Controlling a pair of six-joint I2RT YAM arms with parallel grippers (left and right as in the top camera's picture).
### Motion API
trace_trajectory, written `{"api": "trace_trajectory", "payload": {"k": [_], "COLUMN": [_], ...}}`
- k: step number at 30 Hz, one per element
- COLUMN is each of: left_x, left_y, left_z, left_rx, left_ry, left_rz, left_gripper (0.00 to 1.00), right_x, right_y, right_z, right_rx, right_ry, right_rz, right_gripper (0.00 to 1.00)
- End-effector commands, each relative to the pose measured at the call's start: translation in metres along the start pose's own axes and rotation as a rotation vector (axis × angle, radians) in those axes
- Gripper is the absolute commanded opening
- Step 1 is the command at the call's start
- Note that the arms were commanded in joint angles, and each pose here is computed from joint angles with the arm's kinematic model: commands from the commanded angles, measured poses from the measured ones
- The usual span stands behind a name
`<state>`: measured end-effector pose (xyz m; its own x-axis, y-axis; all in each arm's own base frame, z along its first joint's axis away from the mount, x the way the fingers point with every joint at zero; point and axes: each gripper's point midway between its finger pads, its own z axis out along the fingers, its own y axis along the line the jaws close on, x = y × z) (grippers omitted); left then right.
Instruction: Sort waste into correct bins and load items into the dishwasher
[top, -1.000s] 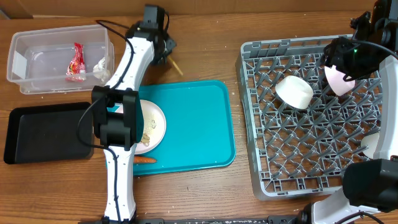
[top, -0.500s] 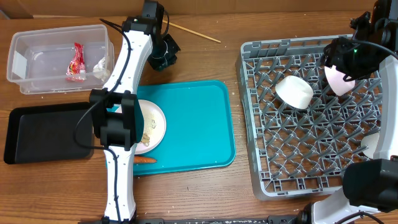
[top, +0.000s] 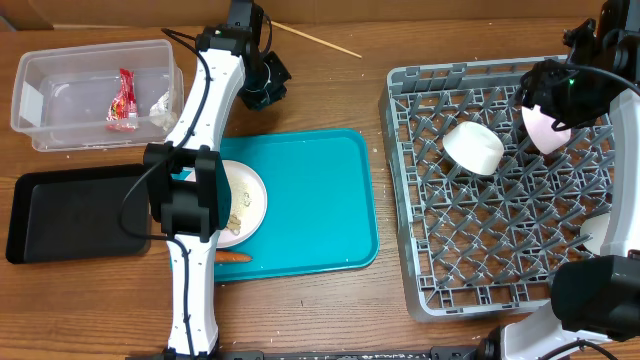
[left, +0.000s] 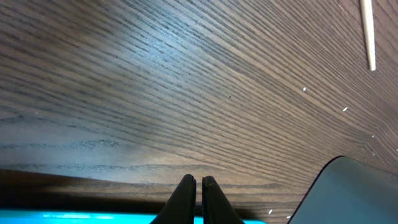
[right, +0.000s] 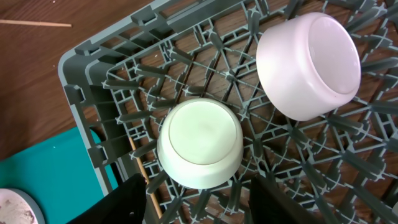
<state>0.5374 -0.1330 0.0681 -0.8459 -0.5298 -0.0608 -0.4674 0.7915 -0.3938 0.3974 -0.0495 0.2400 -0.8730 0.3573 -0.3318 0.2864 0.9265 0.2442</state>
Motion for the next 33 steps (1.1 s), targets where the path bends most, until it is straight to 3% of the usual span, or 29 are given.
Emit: {"api": "trace_trajectory", "payload": {"k": [1,11,15,17,20,24,33], "left_x": [-0.002,-0.004,-0.018,-0.033,-0.062,-0.081,-0.108], "left_y": [-0.007,-0.010,-0.037,-0.064,-0.102,-0.125,-0.143], "left_z": [0.000,0.000,-0.001,-0.005,-0.014,-0.019,0.015], "left_rx": [0.023,0.034,0.112,0.183,0.227,0.260,0.371], "left_ry": [-0.001,-0.012,-0.099,-0.198,-0.423,-0.575,-0.723], "left_rz": [0.026,0.033,0.166,0.282,0.446,0.482,0.504], "left_gripper": [0.08,0.09,0.31,0.65,0.89,0.91,0.83], "right_x": [-0.005,-0.005,-0.004,-0.003,-0.004,-0.004,-0.002], "right_y": [0.002,0.002,0.002,0.002,0.002,0.002,0.002], "right_z": [-0.004,-0.004,-0.004,-0.004,-0.004,-0.004,-0.004], "right_rx": [-0.006,-0.006,-0.006,-0.005,-0.005,-0.005,-0.004], "right_ry": [-0.021,-0.021,-0.014,-0.011,-0.015,-0.016,-0.008], "right_rz": [-0.011,-0.011,-0.010,-0.009,-0.010,-0.010,-0.008], "right_gripper": [0.56,0.56,0.56,0.56,0.56,0.56,0.56]}}
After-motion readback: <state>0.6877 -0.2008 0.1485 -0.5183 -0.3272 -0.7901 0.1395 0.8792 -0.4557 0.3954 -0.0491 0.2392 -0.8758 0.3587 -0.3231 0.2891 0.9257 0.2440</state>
